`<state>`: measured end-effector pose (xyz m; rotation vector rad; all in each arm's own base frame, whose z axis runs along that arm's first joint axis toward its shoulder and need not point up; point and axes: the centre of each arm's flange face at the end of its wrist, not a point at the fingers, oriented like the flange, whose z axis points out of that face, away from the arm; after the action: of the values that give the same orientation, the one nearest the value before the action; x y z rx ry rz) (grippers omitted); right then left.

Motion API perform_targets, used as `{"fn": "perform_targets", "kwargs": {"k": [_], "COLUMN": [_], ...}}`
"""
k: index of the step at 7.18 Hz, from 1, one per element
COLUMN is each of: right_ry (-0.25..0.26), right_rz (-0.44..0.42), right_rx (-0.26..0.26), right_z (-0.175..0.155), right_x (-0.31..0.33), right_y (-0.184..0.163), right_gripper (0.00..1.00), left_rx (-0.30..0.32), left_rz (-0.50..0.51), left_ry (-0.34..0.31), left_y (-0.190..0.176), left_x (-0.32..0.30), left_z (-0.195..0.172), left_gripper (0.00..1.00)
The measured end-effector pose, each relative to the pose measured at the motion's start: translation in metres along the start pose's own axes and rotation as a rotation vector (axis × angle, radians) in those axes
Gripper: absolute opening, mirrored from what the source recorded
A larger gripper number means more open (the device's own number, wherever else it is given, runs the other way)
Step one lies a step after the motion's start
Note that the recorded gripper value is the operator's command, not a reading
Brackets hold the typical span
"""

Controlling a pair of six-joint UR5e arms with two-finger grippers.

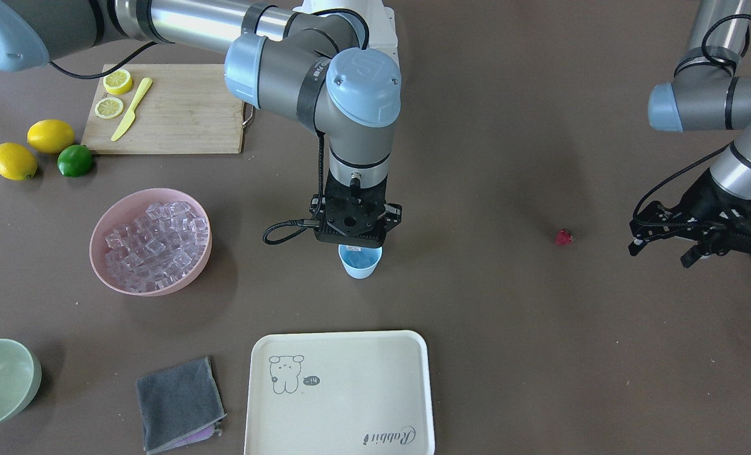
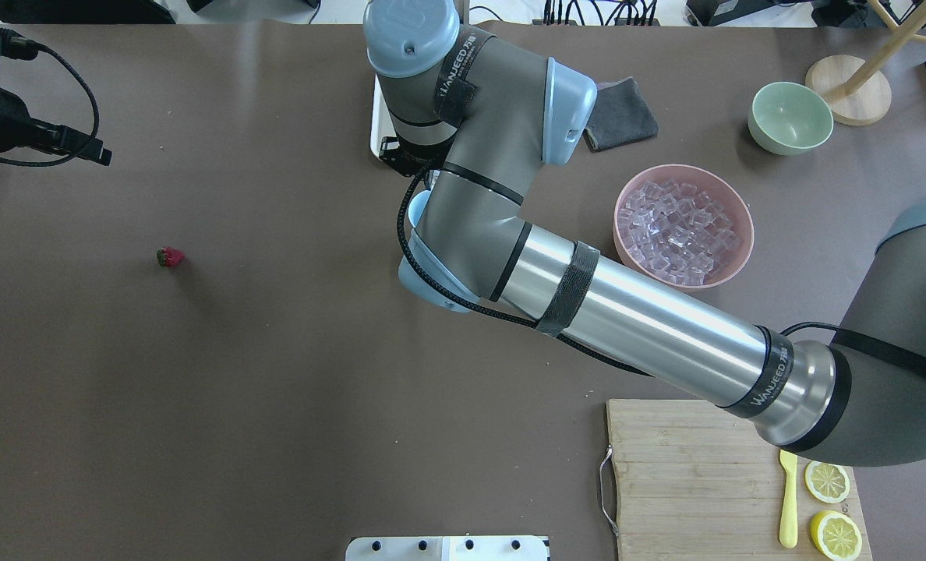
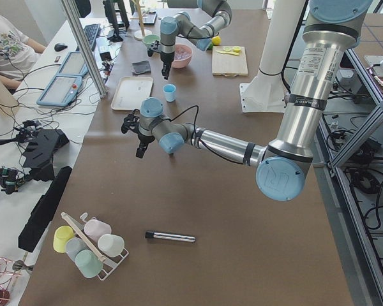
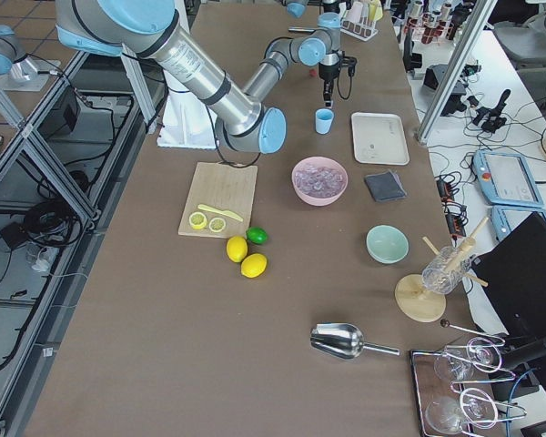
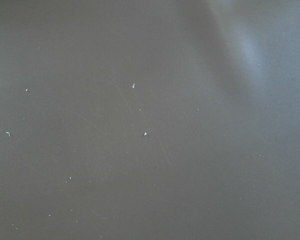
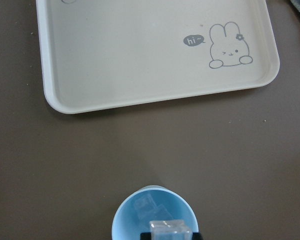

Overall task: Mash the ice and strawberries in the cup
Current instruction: 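Open the right gripper above the cup to drop the ice cube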

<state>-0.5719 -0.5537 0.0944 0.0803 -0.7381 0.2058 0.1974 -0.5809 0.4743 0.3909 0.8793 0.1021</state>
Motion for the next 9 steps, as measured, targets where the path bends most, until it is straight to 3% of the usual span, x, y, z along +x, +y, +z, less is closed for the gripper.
{"fn": "perform_targets", "kwargs": {"k": [5, 7, 8, 9], "right_ry": [0.015, 0.018, 0.018, 0.019], "right_rz": [-0.031, -0.036, -0.038, -0.038], "right_rx": [0.008, 0.005, 0.004, 0.006], "right_z": [0.034, 0.038, 0.039, 0.039], "right_x": [-0.007, -0.009, -0.009, -0.010], "right_y": [0.022, 0.028, 0.030, 0.031], "right_gripper": [0.00, 0.42, 0.55, 0.63], "left_rx": [0.001, 0.000, -0.002, -0.002], "left_rz": [-0.008, -0.010, -0.010, -0.011], "left_ry": [0.008, 0.008, 0.007, 0.007], "left_y": [-0.002, -0.002, -0.001, 0.000], "left_x": [0.004, 0.004, 0.003, 0.002], "left_z": [-0.002, -0.002, -0.001, -0.002], "left_gripper": [0.98, 0.97, 0.98, 0.98]}}
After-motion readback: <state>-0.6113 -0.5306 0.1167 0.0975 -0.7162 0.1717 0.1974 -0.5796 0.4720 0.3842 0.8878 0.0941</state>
